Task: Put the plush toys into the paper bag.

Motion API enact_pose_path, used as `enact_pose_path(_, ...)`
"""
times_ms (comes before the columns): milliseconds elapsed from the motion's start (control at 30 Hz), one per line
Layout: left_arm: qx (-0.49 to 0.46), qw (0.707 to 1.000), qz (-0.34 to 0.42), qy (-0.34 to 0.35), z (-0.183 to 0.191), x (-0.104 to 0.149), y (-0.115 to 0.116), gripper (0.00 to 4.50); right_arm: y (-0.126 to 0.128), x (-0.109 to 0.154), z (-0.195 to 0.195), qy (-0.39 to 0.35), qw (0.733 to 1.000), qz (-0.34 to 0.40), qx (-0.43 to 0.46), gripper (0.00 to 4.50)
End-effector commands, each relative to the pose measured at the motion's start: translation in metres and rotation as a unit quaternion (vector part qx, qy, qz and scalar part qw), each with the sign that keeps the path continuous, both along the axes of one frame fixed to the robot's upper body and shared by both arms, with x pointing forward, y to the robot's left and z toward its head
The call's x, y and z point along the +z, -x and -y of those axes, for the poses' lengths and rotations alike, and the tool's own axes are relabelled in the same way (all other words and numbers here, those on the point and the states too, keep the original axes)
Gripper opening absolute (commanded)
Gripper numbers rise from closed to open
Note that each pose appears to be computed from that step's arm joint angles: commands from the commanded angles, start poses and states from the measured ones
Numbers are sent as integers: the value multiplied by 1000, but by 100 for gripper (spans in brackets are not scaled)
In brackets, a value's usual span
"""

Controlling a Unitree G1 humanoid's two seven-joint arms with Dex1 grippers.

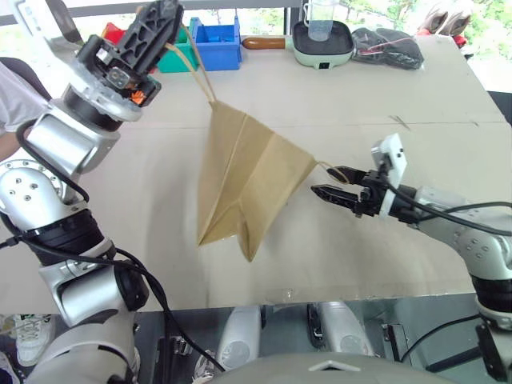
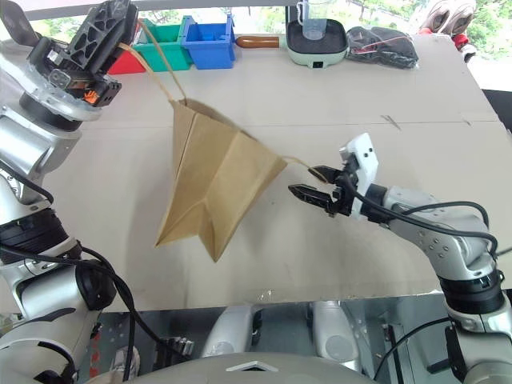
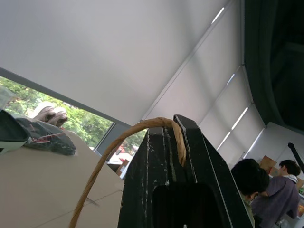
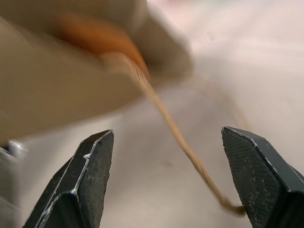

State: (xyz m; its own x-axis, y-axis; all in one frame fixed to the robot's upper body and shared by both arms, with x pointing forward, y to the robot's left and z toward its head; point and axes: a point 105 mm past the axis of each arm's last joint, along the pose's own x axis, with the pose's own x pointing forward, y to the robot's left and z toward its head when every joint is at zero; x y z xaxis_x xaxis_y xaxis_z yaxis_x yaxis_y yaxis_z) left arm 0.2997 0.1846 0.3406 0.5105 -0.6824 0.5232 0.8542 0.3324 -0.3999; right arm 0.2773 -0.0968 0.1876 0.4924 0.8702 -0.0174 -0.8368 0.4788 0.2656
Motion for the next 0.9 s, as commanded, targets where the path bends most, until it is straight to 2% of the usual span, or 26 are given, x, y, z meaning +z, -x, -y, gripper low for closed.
enact_pose_path(33, 4, 999, -16, -49, -1, -26, 5, 0, 16, 45, 19, -74, 995, 64, 0, 345)
enact_pose_path(100, -1, 996, -33, -84, 1, -49, 9, 0, 19, 48, 28, -77, 995, 68, -13, 345)
enact_pose_path(167, -6, 995, -42, -94, 0, -61, 14, 0, 25, 45, 32, -65, 996, 65, -15, 345)
enact_pose_path(300, -15, 998, -20, -66, -2, -53, 21, 0, 39, 20, 28, 0, 1000, 31, 6, 345)
enact_pose_path(433, -31, 998, -9, -59, -2, -47, 26, 0, 38, -37, 5, 23, 995, -95, -1, 345)
enact_pose_path(500, -45, 998, -4, -54, -3, -44, 31, 0, 33, -56, -14, -19, 987, -157, 3, 345)
enact_pose_path(567, -56, 997, 4, -48, -4, -40, 37, 0, 24, -63, -29, -62, 980, -191, 5, 345)
enact_pose_path(667, -62, 997, 9, -46, -6, -36, 43, 0, 9, -65, -39, -98, 972, -214, -4, 345)
enact_pose_path(767, -72, 996, 15, -45, -7, -35, 54, 0, -17, -56, -49, -157, 959, -236, -4, 345)
enact_pose_path(900, -77, 996, 11, -49, -4, -41, 61, 0, -32, -51, -56, -194, 946, -259, 10, 345)
